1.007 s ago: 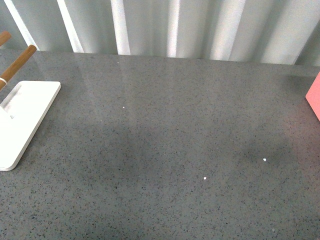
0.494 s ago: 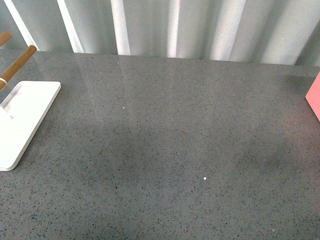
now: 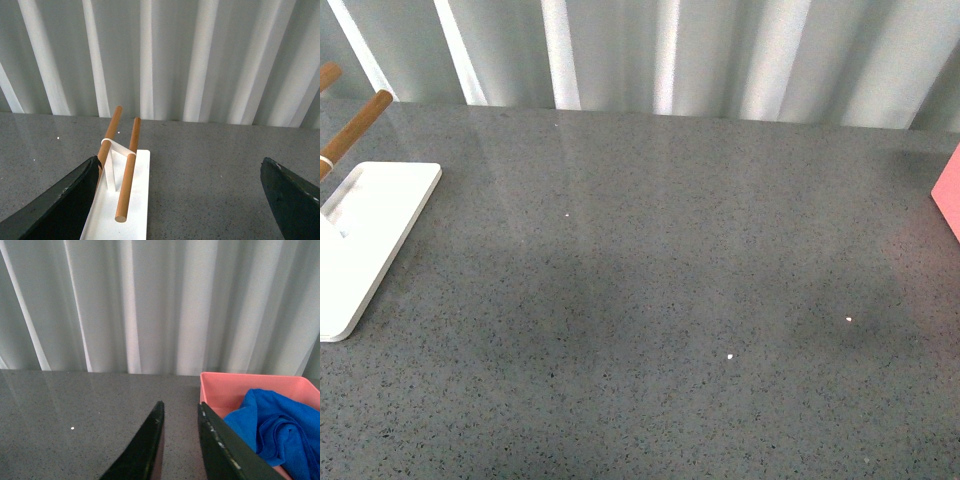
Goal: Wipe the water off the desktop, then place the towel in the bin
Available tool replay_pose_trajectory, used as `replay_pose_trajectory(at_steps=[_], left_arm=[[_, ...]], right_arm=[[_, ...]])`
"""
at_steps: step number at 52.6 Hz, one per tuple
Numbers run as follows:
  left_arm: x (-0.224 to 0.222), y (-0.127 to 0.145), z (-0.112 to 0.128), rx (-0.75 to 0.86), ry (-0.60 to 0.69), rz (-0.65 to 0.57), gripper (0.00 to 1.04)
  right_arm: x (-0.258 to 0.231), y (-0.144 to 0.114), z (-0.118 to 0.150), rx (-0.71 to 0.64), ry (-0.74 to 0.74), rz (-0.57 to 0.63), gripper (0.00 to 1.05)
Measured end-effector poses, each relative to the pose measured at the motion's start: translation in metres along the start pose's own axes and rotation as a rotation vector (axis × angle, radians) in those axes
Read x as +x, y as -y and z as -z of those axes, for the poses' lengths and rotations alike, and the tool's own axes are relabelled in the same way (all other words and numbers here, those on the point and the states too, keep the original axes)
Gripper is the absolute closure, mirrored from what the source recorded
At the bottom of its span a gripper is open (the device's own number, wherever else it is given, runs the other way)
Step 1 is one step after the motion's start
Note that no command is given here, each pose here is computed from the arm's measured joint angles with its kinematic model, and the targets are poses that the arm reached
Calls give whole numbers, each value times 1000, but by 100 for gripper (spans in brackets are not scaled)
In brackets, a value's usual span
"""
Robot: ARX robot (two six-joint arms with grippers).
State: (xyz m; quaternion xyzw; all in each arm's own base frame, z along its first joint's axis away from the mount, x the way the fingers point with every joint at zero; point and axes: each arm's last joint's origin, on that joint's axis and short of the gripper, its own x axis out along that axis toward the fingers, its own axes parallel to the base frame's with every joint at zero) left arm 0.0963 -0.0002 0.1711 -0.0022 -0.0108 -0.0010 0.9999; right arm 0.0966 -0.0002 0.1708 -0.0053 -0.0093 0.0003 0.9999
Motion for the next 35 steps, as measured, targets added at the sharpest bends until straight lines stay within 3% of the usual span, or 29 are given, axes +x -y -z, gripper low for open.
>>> replay_pose_trajectory(at_steps=[13,22,35], left_arm=[[0,0,0,0,0,0,7],[0,0,0,0,0,0,7],[0,0,0,0,0,0,7]], right_arm=[[0,0,0,0,1,0,33],[0,0,0,0,1,0,7],[0,0,0,1,1,0,7]])
